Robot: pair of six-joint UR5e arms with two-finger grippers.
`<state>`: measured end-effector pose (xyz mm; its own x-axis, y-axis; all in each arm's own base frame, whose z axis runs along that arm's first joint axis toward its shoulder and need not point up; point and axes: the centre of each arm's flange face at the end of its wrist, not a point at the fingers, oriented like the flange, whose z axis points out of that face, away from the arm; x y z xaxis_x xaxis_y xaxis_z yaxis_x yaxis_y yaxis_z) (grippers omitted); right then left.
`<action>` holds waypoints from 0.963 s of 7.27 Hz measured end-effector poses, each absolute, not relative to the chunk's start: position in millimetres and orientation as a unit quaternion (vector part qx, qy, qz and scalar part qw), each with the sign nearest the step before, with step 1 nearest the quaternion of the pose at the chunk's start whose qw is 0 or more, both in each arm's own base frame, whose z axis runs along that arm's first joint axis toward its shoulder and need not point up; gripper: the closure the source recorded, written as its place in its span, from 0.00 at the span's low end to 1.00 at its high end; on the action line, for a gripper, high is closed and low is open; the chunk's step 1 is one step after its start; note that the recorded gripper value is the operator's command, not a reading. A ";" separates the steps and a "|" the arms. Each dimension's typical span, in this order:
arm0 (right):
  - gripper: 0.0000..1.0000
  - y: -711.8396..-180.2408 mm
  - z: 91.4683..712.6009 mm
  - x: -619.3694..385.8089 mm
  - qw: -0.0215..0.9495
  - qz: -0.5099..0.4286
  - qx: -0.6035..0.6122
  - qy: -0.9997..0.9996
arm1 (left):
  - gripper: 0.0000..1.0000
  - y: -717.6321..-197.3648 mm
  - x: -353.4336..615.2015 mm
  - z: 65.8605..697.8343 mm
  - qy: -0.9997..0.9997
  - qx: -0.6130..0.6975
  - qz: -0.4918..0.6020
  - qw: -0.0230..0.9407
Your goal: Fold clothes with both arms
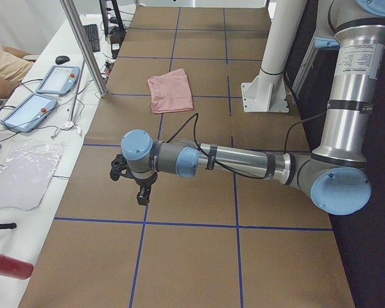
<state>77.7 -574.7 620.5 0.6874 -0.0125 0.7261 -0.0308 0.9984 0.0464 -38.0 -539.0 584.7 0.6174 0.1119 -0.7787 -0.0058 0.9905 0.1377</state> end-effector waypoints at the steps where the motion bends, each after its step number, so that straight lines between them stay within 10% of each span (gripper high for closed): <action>1: 0.00 -573.4 622.6 67.3 0.917 -0.002 0.022 -0.397 | 0.00 -537.5 -40.1 585.9 0.439 0.060 0.030 0.896; 7: 0.00 -570.4 629.5 42.1 0.917 -0.023 0.011 -0.397 | 0.00 -544.5 -50.8 586.4 0.369 0.076 0.028 0.926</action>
<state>42.1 -570.4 629.5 0.6831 -0.0507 0.7285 0.0338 0.9987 0.0379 -50.8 -544.5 586.4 0.7266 0.1075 -0.6786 0.0050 0.9868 0.1616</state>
